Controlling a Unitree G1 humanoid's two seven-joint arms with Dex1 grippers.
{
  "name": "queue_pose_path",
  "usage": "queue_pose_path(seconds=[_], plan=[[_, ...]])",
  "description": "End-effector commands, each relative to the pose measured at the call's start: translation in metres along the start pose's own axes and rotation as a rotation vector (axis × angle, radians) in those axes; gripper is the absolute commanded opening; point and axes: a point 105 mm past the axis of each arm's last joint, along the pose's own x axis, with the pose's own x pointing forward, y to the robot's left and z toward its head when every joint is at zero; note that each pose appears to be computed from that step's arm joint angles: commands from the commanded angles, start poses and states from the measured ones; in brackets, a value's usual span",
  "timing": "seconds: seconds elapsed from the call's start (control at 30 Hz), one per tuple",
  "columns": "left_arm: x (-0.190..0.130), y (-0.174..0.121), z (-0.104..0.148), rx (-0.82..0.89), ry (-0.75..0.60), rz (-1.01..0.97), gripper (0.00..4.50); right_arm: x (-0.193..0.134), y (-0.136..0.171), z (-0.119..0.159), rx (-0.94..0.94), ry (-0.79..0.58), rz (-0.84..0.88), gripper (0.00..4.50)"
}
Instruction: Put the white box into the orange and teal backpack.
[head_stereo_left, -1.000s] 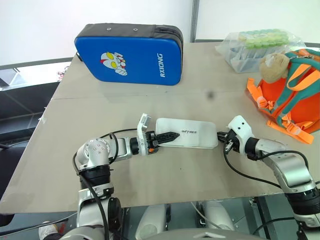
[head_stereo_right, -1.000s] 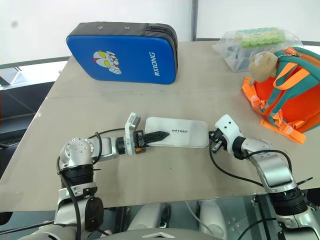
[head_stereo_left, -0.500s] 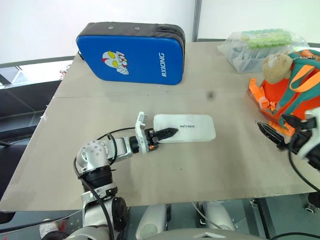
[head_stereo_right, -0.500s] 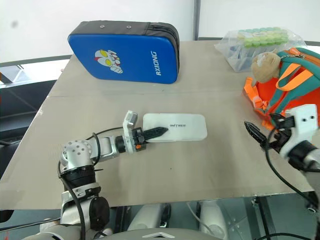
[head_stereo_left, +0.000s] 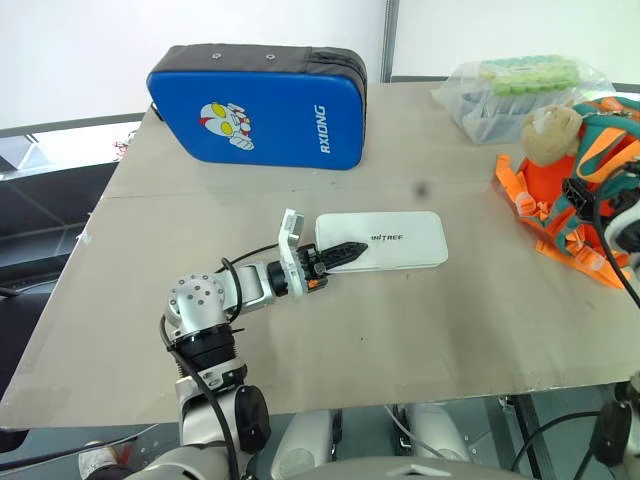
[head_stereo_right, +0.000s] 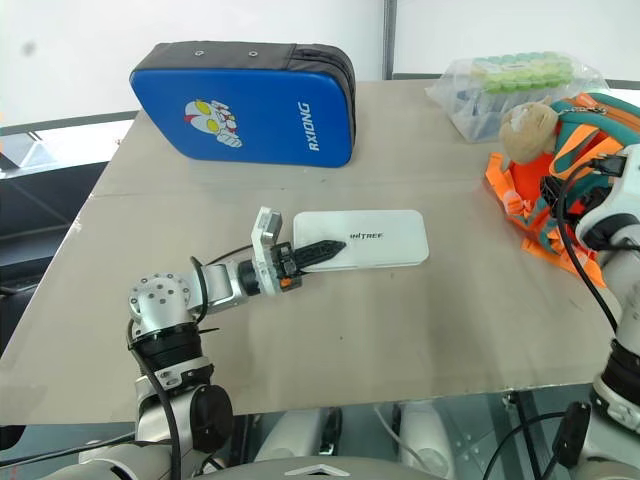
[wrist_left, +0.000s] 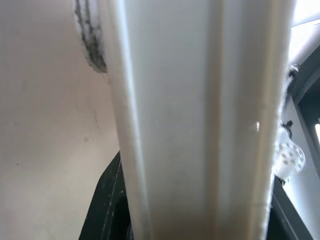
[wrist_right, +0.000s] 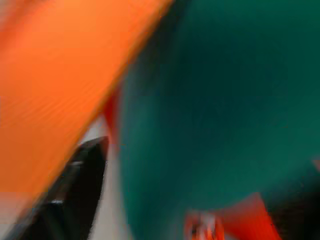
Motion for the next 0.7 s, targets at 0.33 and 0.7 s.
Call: queue_pose_path(seconds=[0.33,0.7], plan=[[-0.024,-0.034,0.049,0.113,-0.366,-0.110,1.15,0.016,0.074,0.075,-0.158,-0.308,0.508,0.05],[-0.064,-0.077,0.105,0.454,-0.672,-0.087,1.15,-0.084,0.148,0.113,-0.062,-0.263,1.319,0.05]])
